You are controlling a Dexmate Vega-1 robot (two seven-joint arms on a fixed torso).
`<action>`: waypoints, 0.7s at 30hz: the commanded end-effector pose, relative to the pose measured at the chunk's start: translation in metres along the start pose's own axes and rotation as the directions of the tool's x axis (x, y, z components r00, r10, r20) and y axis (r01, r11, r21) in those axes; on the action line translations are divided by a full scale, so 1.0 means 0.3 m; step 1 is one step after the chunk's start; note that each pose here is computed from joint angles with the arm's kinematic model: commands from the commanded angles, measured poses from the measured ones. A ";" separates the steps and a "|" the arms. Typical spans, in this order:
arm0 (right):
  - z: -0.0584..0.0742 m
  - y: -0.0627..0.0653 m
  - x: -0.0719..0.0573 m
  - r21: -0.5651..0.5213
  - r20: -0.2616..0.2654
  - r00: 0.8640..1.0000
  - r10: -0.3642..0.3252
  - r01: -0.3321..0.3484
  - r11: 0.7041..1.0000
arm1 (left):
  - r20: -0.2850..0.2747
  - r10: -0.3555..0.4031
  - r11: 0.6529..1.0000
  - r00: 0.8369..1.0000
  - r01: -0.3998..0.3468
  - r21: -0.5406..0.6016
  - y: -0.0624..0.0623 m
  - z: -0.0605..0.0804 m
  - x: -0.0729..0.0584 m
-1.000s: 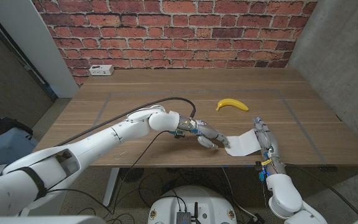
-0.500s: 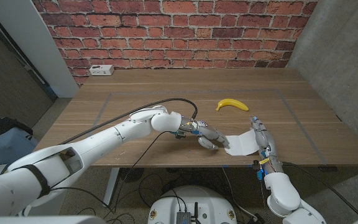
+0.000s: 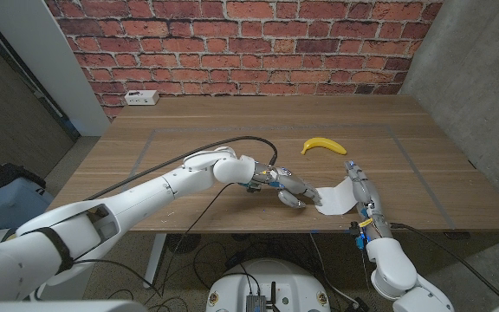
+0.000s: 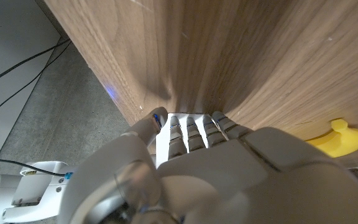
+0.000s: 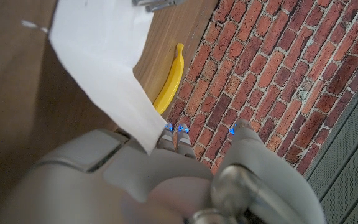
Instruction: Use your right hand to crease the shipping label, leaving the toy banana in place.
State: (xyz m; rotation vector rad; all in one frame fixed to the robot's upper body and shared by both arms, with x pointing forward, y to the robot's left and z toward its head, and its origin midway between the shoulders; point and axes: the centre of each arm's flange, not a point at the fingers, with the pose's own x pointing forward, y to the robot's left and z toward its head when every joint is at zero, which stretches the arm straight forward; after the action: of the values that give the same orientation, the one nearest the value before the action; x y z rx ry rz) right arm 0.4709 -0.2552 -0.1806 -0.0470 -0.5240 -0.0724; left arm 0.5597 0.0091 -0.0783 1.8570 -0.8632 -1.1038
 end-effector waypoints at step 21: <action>-0.001 0.050 -0.070 0.039 -0.039 0.996 -0.080 0.082 0.996 | -0.005 -0.018 1.000 1.000 0.018 0.003 0.008 -0.001 0.018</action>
State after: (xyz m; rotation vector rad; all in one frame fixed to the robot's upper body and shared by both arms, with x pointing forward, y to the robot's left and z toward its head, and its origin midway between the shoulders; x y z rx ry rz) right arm 0.4642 -0.2409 -0.1792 -0.0215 -0.5593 -0.0651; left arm 0.5610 0.0042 -0.0796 1.8727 -0.8472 -1.1103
